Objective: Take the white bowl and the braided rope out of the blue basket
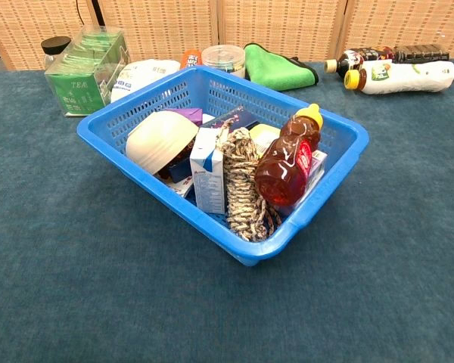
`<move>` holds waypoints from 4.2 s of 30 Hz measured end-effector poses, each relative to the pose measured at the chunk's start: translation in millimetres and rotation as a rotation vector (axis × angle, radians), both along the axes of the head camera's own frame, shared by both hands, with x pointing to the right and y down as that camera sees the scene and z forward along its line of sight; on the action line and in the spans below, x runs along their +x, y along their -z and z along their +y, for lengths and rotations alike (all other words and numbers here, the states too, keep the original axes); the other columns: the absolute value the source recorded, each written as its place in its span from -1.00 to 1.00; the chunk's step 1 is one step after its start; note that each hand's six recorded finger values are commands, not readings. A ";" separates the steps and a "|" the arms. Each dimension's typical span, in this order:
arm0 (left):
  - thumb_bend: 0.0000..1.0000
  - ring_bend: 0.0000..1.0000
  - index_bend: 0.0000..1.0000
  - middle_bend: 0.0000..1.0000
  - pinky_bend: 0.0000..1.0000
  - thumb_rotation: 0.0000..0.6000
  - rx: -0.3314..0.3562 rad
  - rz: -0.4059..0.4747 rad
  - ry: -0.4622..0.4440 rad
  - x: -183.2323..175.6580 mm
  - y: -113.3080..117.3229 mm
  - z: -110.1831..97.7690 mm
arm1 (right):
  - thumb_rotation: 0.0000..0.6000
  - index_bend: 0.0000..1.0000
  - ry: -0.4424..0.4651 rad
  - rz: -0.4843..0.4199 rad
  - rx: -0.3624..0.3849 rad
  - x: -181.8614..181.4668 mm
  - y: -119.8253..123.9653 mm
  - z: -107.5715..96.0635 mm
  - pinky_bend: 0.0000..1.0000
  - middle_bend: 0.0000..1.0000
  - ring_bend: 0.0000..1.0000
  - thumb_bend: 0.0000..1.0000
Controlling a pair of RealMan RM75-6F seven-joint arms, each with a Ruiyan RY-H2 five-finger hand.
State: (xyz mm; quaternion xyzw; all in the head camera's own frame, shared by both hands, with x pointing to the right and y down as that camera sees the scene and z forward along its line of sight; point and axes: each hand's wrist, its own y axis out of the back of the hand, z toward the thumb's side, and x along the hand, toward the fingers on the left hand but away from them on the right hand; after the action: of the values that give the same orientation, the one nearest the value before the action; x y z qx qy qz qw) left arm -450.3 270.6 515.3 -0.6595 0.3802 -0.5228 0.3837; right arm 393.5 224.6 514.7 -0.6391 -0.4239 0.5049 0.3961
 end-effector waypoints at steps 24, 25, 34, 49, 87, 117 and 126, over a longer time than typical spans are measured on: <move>-0.97 -1.00 -1.00 -1.00 -1.00 1.00 0.020 0.141 -0.233 63.8 3.4 -67.8 | 1.00 -1.00 -0.009 0.016 -0.020 1.5 -7.1 -3.7 -1.00 -1.00 -1.00 -1.00; -0.97 -1.00 -1.00 -1.00 -1.00 1.00 0.012 0.150 -0.255 73.2 2.7 -74.5 | 1.00 -1.00 -0.013 0.018 -0.023 2.4 -8.4 -4.5 -1.00 -1.00 -1.00 -1.00; -0.97 -1.00 -1.00 -1.00 -1.00 1.00 -0.064 0.114 -0.407 149.0 -15.7 -122.1 | 1.00 -1.00 -0.052 0.025 -0.040 11.9 -15.1 -12.8 -1.00 -1.00 -1.00 -1.00; -0.97 -1.00 -1.00 -1.00 -1.00 1.00 -0.203 0.085 -0.480 265.2 -74.5 -169.3 | 1.00 -1.00 -0.116 0.047 -0.072 28.8 -26.7 -23.6 -1.00 -1.00 -1.00 -1.00; -0.97 -1.00 -1.00 -1.00 -1.00 1.00 -0.416 0.024 -0.402 279.2 -127.5 -179.6 | 1.00 -1.00 -0.137 0.054 -0.071 34.2 -29.5 -28.0 -1.00 -1.00 -1.00 -1.00; -0.52 -0.36 -0.46 -0.41 -0.15 1.00 -0.403 -0.037 -0.365 279.9 -144.5 -182.0 | 1.00 -1.00 -0.136 0.036 -0.071 33.2 -28.7 -28.5 -1.00 -1.00 -1.00 -1.00; -0.52 -0.37 -0.46 -0.41 -0.14 1.00 -0.339 0.028 -0.359 282.5 -117.7 -190.3 | 1.00 -1.00 -0.136 0.033 -0.070 32.8 -27.9 -28.2 -1.00 -1.00 -1.00 -1.00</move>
State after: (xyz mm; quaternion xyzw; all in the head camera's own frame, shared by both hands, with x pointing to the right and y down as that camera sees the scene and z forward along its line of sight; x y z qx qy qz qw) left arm -167.9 80.3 633.0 -0.7786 0.1693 -0.4933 0.3489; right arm 426.4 196.3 542.6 -0.6139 -0.4418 0.5555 0.3455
